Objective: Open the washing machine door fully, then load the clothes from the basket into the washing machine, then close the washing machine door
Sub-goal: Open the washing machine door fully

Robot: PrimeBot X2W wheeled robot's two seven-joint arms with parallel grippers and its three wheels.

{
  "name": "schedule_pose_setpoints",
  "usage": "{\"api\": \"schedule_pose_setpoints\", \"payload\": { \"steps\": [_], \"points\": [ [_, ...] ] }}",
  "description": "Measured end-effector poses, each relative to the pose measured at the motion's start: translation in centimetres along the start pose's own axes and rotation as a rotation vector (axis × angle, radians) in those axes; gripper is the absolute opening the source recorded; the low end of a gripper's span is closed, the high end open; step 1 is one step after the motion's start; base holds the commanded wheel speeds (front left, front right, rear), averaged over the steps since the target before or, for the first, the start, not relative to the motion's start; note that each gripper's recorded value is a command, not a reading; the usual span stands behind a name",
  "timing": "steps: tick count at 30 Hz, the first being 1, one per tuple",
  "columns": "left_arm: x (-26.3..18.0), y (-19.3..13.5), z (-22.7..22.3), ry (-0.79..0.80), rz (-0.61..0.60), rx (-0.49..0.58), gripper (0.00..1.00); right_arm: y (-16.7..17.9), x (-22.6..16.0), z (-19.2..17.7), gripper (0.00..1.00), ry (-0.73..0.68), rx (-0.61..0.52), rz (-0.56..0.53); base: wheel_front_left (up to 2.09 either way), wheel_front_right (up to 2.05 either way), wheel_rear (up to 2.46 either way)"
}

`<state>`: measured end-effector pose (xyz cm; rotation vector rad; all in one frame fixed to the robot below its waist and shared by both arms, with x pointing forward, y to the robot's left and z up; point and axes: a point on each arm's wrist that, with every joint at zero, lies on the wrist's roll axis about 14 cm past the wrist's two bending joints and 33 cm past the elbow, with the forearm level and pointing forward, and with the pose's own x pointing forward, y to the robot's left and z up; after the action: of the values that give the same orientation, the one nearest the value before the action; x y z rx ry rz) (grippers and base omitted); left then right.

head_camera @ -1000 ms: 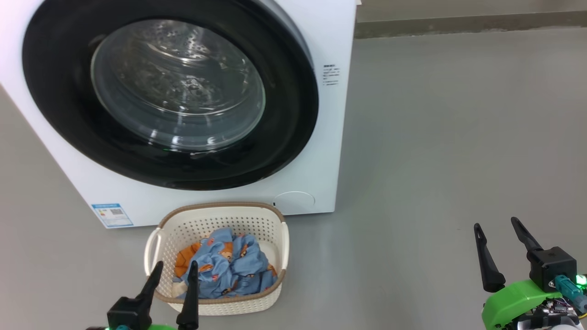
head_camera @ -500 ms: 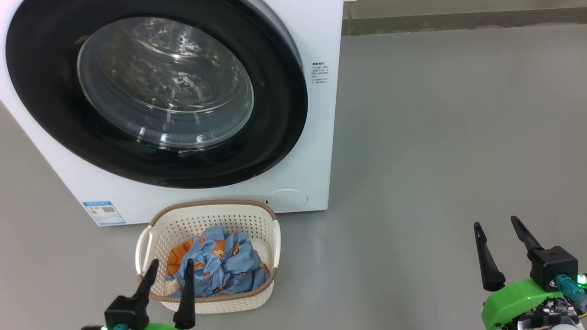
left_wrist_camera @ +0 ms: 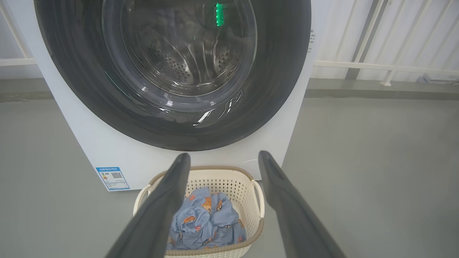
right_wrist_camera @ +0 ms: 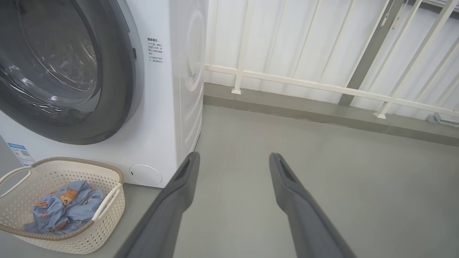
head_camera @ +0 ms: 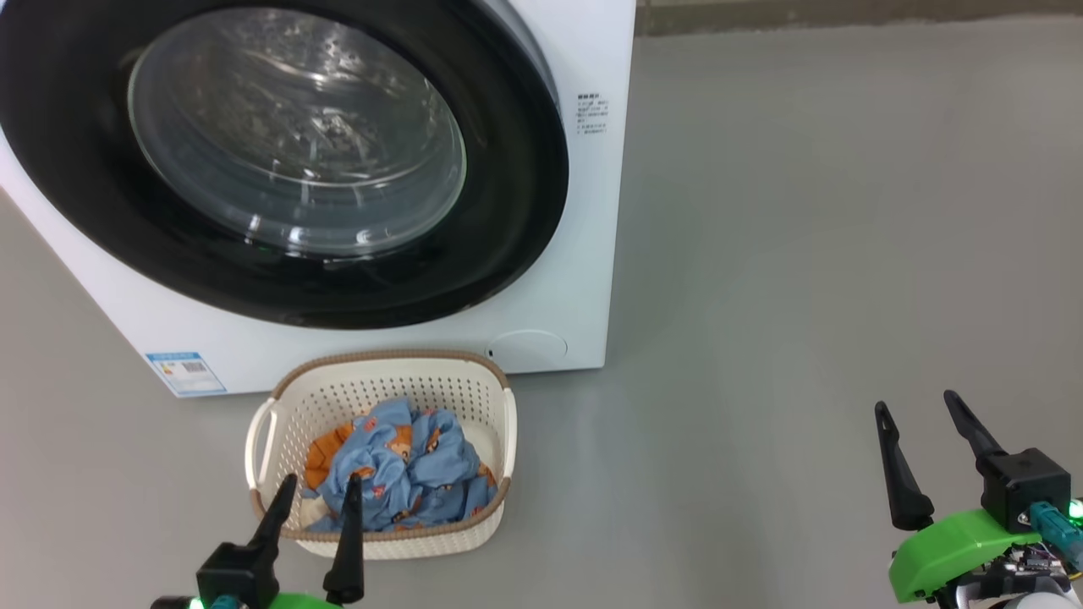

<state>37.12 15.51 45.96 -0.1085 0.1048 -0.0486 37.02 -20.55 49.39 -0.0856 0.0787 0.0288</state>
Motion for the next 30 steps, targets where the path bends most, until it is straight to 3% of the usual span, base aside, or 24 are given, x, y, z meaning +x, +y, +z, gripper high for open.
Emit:
{"api": "schedule_pose_setpoints", "payload": {
  "steps": [9, 12, 14, 23, 30],
  "points": [
    [2.2, -0.4, 0.2, -0.003, -0.011, -0.004, 1.00, -0.2, 2.7, 0.3, 1.00, -0.003, -0.007, 0.012, 0.00, 0.00, 0.00],
    [2.8, -0.3, -0.1, 0.004, -0.008, -0.003, 1.00, -0.5, 4.1, 0.8, 0.98, -0.021, 0.038, 0.005, 0.00, 0.00, 0.00],
    [3.6, -0.4, -0.2, 0.006, -0.012, -0.008, 1.00, -0.9, 5.5, 1.1, 0.00, -0.038, 0.133, -0.015, 0.00, 0.00, 0.00],
    [5.5, -0.3, -1.1, 0.024, -0.010, -0.003, 1.00, 0.1, 10.3, 0.0, 0.00, 0.018, 0.603, -0.007, 0.00, 0.00, 0.00],
    [6.5, -0.2, -1.4, 0.028, -0.012, 0.001, 1.00, 2.3, 13.8, -0.2, 0.00, 0.104, 0.999, 0.069, 0.00, 0.00, 0.00]
  ]
}}
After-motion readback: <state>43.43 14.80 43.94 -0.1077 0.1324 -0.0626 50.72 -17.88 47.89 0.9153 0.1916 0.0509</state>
